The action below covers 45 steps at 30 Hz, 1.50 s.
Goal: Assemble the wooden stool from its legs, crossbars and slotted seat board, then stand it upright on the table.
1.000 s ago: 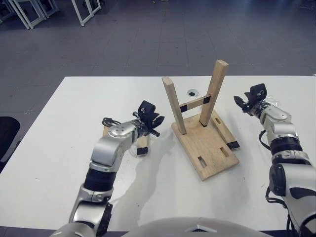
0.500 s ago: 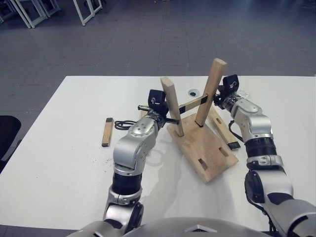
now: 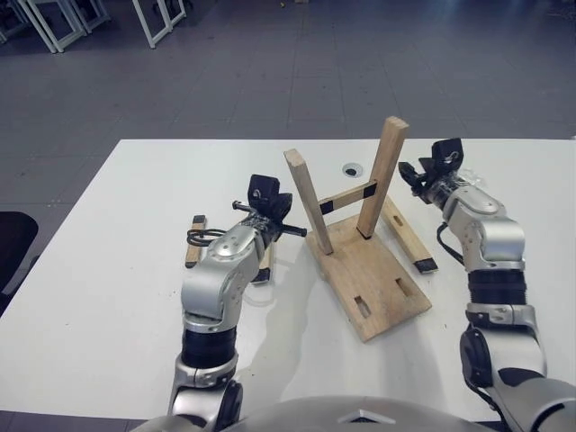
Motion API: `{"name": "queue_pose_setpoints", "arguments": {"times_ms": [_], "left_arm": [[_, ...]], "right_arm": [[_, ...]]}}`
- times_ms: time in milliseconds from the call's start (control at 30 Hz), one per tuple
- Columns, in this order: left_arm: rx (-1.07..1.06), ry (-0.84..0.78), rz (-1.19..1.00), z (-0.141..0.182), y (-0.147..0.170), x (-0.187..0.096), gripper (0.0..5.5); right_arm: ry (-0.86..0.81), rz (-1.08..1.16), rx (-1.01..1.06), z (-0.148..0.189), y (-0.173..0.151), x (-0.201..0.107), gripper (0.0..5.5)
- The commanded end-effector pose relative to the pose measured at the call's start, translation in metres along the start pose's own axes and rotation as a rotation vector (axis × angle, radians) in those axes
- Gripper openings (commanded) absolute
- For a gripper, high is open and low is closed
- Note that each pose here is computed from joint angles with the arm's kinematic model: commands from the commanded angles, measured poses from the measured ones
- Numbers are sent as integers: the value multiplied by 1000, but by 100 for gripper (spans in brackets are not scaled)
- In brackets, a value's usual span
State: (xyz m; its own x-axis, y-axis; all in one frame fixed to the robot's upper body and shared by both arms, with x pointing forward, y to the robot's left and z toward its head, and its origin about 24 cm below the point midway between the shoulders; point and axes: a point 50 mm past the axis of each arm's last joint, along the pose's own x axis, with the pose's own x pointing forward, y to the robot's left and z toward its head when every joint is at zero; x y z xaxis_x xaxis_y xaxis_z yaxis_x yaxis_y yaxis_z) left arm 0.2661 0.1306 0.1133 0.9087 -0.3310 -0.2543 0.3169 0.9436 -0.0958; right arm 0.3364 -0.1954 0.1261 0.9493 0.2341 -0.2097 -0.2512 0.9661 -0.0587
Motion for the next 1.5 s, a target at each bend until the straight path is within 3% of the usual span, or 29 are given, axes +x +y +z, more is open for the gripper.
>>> {"name": "queue_pose_setpoints", "arguments": {"times_ms": [33,200,300,533,933,1067,1233,1500], "left_arm": [[12,-79,119,14,46,-11,13],[16,-391,137,88,73,-11,13],[55,-458,134,107,78,-15,13],[105,-387,178,92,88,-18,13],[118,-319,196,78,94,-17,13],[153,-211,265,57,107,-23,13],[159,-22,443,22,133,-41,13],[32,176,453,-44,114,-62,13]], "right_arm": [[128,77,-53,-19,-2,-29,246],[216,376,-146,-26,12,-80,246],[261,524,-236,-23,19,-99,246],[421,611,-450,-46,23,-121,246],[487,646,-720,-80,28,-104,246],[428,541,-353,-91,47,-77,246],[463,188,65,-94,46,-51,246],[415,164,140,-69,72,-47,246]]}}
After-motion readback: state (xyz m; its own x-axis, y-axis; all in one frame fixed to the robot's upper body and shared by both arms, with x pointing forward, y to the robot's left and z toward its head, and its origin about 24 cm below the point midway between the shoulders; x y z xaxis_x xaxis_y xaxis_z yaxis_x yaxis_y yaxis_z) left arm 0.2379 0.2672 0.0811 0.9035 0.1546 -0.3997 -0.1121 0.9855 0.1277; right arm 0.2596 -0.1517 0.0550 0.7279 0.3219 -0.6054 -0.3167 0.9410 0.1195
